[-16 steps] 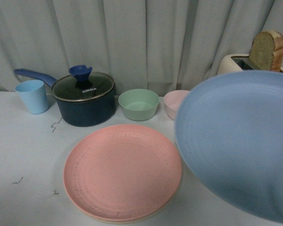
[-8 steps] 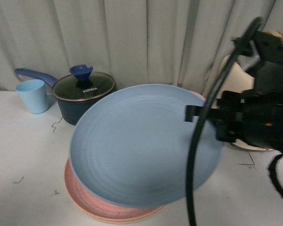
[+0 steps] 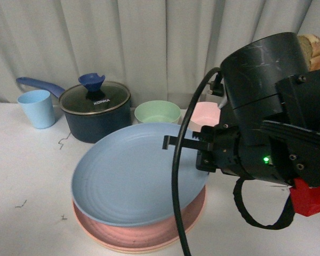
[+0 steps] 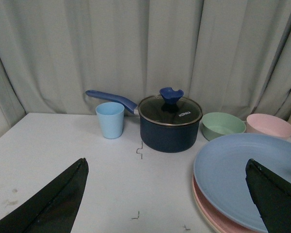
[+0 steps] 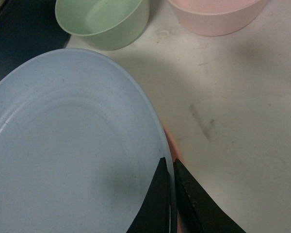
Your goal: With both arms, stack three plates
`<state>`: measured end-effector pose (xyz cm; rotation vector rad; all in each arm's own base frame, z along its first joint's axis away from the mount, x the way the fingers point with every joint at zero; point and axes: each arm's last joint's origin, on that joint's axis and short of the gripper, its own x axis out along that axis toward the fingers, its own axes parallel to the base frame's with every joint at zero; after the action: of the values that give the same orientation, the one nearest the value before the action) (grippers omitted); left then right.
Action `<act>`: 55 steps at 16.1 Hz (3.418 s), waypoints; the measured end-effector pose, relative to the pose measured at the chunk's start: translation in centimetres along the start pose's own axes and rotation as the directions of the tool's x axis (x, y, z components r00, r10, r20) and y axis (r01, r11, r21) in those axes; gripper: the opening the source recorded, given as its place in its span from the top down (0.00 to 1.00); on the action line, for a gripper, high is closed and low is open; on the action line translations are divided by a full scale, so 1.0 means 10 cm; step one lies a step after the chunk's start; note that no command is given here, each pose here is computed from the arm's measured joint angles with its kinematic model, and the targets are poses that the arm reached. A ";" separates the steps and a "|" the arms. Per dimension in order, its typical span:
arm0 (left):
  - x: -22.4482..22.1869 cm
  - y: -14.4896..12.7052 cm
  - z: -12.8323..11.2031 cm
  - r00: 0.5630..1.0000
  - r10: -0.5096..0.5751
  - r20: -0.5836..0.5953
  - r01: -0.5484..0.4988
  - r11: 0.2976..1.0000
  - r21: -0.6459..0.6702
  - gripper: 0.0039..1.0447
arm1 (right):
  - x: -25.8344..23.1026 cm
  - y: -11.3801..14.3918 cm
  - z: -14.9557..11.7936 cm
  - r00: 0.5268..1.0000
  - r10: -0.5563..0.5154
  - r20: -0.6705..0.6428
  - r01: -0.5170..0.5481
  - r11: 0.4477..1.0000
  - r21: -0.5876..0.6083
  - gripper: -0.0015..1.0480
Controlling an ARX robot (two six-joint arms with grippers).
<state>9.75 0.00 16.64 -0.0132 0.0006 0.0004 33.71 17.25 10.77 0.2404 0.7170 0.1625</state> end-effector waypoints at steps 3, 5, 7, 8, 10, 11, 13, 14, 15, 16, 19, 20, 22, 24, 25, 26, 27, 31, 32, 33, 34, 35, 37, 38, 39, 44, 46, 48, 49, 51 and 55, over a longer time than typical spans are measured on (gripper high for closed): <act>0.00 0.00 0.00 1.000 0.000 0.000 0.000 1.000 0.000 0.06 | 0.05 0.07 -0.09 1.000 -0.012 0.010 0.012 1.000 -0.013 0.97; 0.00 0.00 0.00 1.000 0.000 0.000 0.000 1.000 0.000 0.06 | 0.07 0.05 -0.11 1.000 -0.019 0.011 0.019 1.000 -0.011 0.97; 0.00 0.00 0.00 1.000 0.000 0.001 0.000 1.000 0.000 0.06 | 0.10 0.04 -0.15 1.000 -0.021 -0.002 0.021 1.000 -0.012 0.97; 0.00 0.00 0.00 1.000 0.000 0.000 0.000 1.000 0.000 0.06 | 0.09 0.03 -0.16 1.000 -0.020 -0.008 0.019 1.000 -0.013 0.96; 0.00 0.00 0.00 1.000 0.000 0.000 0.000 1.000 0.000 0.06 | 0.09 0.01 -0.21 0.999 -0.014 -0.041 0.013 1.000 -0.016 0.75; 0.00 0.00 0.00 1.000 0.000 0.000 0.000 1.000 0.000 0.06 | 0.08 0.00 -0.23 0.999 -0.015 -0.049 0.014 1.000 -0.018 0.65; 0.00 0.00 0.00 1.000 0.000 0.000 0.000 1.000 0.000 0.06 | -0.01 -0.06 -0.14 0.999 -0.010 -0.036 0.010 1.000 -0.002 0.40; 0.00 0.00 0.00 1.000 0.000 0.000 0.000 1.000 0.000 0.06 | -0.10 -0.06 -0.04 1.000 0.011 -0.017 -0.011 1.000 0.011 0.30; 0.00 0.00 0.00 1.000 0.000 0.001 0.000 1.000 0.000 0.06 | -0.17 -0.08 0.05 1.000 0.028 0.006 -0.028 0.999 0.023 0.21; 0.00 0.00 0.00 1.000 0.000 0.000 0.000 1.000 0.000 0.06 | -0.28 -0.12 0.16 0.998 0.053 0.033 -0.055 0.998 0.043 0.09; 0.00 0.00 0.00 1.000 0.000 0.000 0.000 1.000 0.000 0.06 | -0.57 -0.21 0.36 0.990 0.108 0.090 -0.116 0.989 0.089 0.07; 0.00 0.00 0.00 1.000 0.000 0.000 0.000 1.000 0.000 0.06 | -0.76 -0.24 0.48 0.982 0.118 0.147 -0.134 0.985 0.104 0.06; 0.00 0.00 0.00 1.000 0.000 0.000 0.000 1.000 0.000 0.06 | -1.11 -0.29 0.70 0.954 0.166 0.250 -0.202 0.971 0.127 0.06; 0.00 0.00 0.00 1.000 -0.002 0.000 0.002 1.000 0.000 0.06 | -1.41 -0.37 0.76 0.827 0.059 0.559 -0.100 0.994 0.042 0.20; 0.00 0.00 0.00 1.000 0.000 0.000 0.000 1.000 0.000 0.06 | -1.63 -0.53 0.63 0.772 -0.030 0.635 0.049 0.999 -0.012 0.32; 0.00 0.00 0.00 1.000 0.000 0.000 0.000 1.000 0.000 0.06 | -1.80 -0.68 0.51 0.762 -0.075 0.643 0.151 0.986 -0.064 0.44; 0.00 0.00 0.00 1.000 0.000 0.001 0.000 1.000 0.000 0.06 | -1.96 -0.77 0.36 0.757 -0.085 0.648 0.199 0.974 -0.105 0.57; 0.00 0.00 0.00 1.000 0.000 0.000 0.000 1.000 0.000 0.06 | -2.18 -0.91 0.05 0.744 -0.059 0.665 0.210 0.966 -0.149 0.84; 0.00 0.00 0.00 1.000 0.000 0.000 0.000 1.000 0.000 0.06 | -2.22 -0.98 -0.08 0.745 -0.063 0.664 0.217 0.964 -0.152 0.94; 0.00 0.00 0.00 1.000 0.000 0.000 0.000 1.000 0.000 0.06 | -2.24 -1.09 -0.24 0.746 -0.070 0.663 0.228 0.961 -0.155 0.98; 0.00 0.00 0.00 1.000 0.000 0.000 0.000 1.000 0.000 0.06 | -2.26 -1.17 -0.38 0.748 -0.083 0.658 0.237 0.960 -0.148 0.98; 0.00 0.00 0.00 1.000 0.000 0.000 0.000 1.000 0.000 0.06 | -2.27 -1.19 -0.44 0.751 -0.079 0.655 0.233 0.960 -0.152 0.98; 0.00 0.00 0.00 1.000 0.000 0.000 0.000 1.000 0.000 0.06 | -2.33 -1.25 -0.48 0.747 -0.048 0.663 0.212 0.963 -0.169 0.98; 0.00 0.00 0.00 1.000 0.000 0.000 0.000 1.000 0.000 0.06 | -2.35 -1.33 -0.52 0.741 -0.081 0.667 0.237 0.960 -0.146 0.98; 0.00 0.00 0.00 1.000 0.000 0.000 0.000 1.000 0.000 0.06 | -2.36 -1.34 -0.56 0.743 -0.081 0.664 0.236 0.960 -0.147 0.98; 0.00 0.00 0.00 1.000 0.000 0.000 0.000 1.000 0.000 0.06 | -2.46 -1.34 -0.76 0.734 -0.061 0.677 0.225 0.962 -0.157 0.98; 0.00 0.00 0.00 1.000 0.000 0.000 0.000 1.000 0.000 0.06 | -2.47 -1.34 -0.77 0.733 -0.061 0.677 0.225 0.962 -0.157 0.98; 0.00 0.00 0.00 1.000 0.000 0.000 0.000 1.000 0.000 0.06 | -2.47 -1.34 -0.78 0.736 -0.062 0.674 0.225 0.962 -0.157 0.98; 0.00 0.00 0.00 1.000 0.000 0.000 0.000 1.000 0.000 0.06 | -2.48 -1.34 -0.78 0.735 -0.062 0.675 0.225 0.962 -0.157 0.98; 0.00 0.00 0.00 1.000 0.000 0.000 0.000 1.000 0.000 0.06 | -2.48 -1.34 -0.79 0.734 -0.062 0.676 0.225 0.962 -0.157 0.98; 0.00 0.00 0.00 1.000 0.000 0.000 0.000 1.000 0.000 0.06 | -2.49 -1.34 -0.80 0.734 -0.061 0.676 0.225 0.962 -0.157 0.98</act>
<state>9.75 0.00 16.64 -0.0132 0.0006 0.0004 10.77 0.00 17.00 0.0063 -0.0135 0.0000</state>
